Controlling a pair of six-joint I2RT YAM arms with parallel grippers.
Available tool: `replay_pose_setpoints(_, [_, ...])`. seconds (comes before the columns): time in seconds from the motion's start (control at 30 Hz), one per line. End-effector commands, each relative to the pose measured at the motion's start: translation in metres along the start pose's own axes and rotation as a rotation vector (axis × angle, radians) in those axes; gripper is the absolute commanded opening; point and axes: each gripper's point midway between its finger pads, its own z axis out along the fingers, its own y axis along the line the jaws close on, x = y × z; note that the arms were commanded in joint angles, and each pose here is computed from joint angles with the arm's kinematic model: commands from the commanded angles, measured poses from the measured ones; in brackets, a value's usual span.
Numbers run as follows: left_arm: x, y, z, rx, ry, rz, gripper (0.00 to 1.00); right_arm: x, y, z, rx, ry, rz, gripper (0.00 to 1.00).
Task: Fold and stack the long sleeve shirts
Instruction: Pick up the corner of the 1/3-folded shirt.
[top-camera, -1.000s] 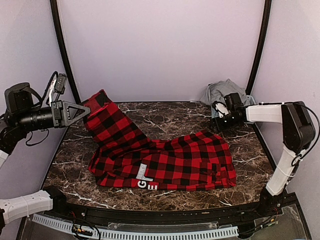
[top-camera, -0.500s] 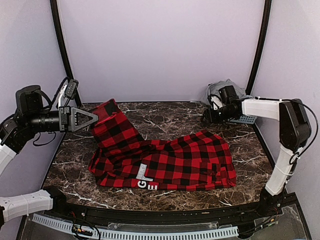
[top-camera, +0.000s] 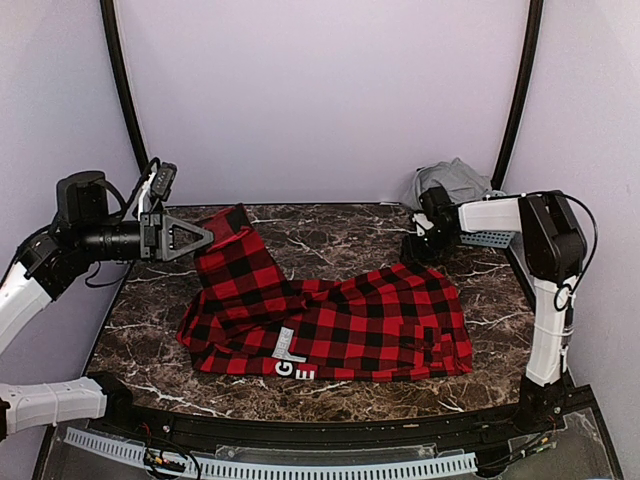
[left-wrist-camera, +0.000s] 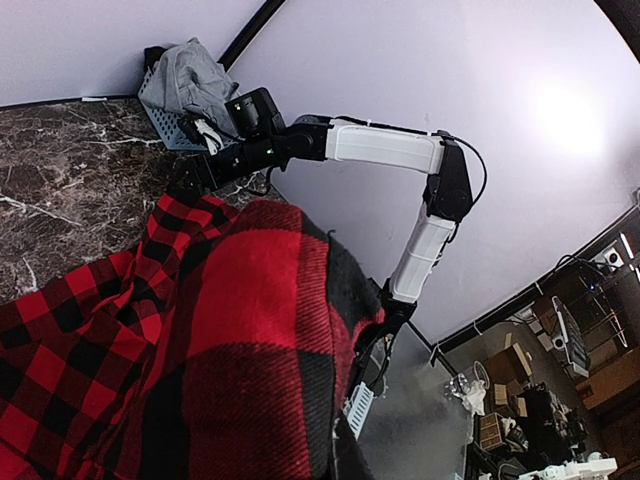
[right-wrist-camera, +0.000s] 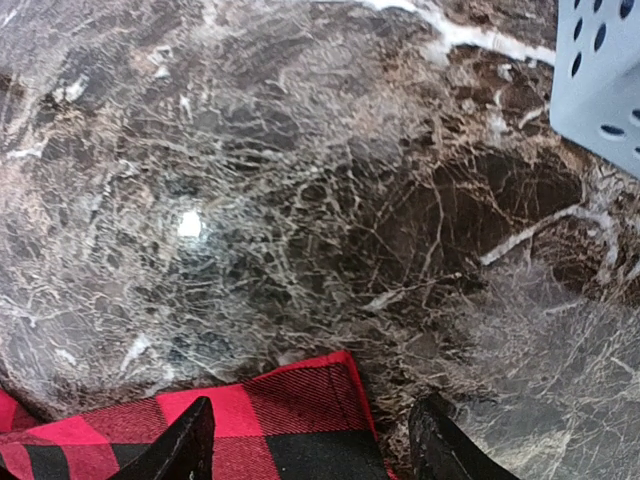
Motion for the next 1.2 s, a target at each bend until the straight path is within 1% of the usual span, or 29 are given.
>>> replay_pose_setpoints(0.0, [-0.005, -0.003, 0.001, 0.026, -0.02, 0.032, 0.0, 0.007, -0.001, 0.009, 0.017, 0.022, -0.02, 0.6])
replay_pose_setpoints(0.13, [-0.005, 0.0, 0.002, 0.017, -0.02, 0.03, 0.0, 0.018, -0.002, 0.016, 0.013, 0.047, -0.024, 0.53])
replay_pose_setpoints(0.33, [-0.007, 0.001, 0.003, 0.01, -0.022, 0.037, 0.0, 0.029, -0.01, 0.017, 0.042, 0.054, -0.027, 0.33])
replay_pose_setpoints(0.37, [-0.007, 0.002, 0.003, 0.007, -0.022, 0.038, 0.0, 0.029, -0.01, 0.016, 0.048, 0.05, -0.028, 0.27])
replay_pose_setpoints(0.57, [-0.006, 0.009, 0.006, -0.015, -0.015, 0.041, 0.0, 0.023, -0.013, 0.006, 0.063, 0.017, -0.04, 0.01])
replay_pose_setpoints(0.73, [-0.009, 0.024, 0.01, -0.074, -0.028, 0.036, 0.0, 0.009, -0.017, -0.015, 0.064, -0.049, -0.052, 0.0])
replay_pose_setpoints(0.93, [-0.01, 0.054, 0.017, -0.178, -0.034, 0.012, 0.0, -0.006, -0.013, -0.063, 0.013, -0.192, -0.054, 0.0])
replay_pose_setpoints(1.03, [-0.012, 0.057, 0.02, -0.184, -0.033, 0.02, 0.0, -0.001, -0.006, -0.083, -0.025, -0.238, -0.061, 0.0])
replay_pose_setpoints(1.17, [-0.018, 0.052, 0.021, -0.17, -0.032, 0.041, 0.0, 0.016, -0.005, -0.097, -0.045, -0.256, -0.054, 0.0])
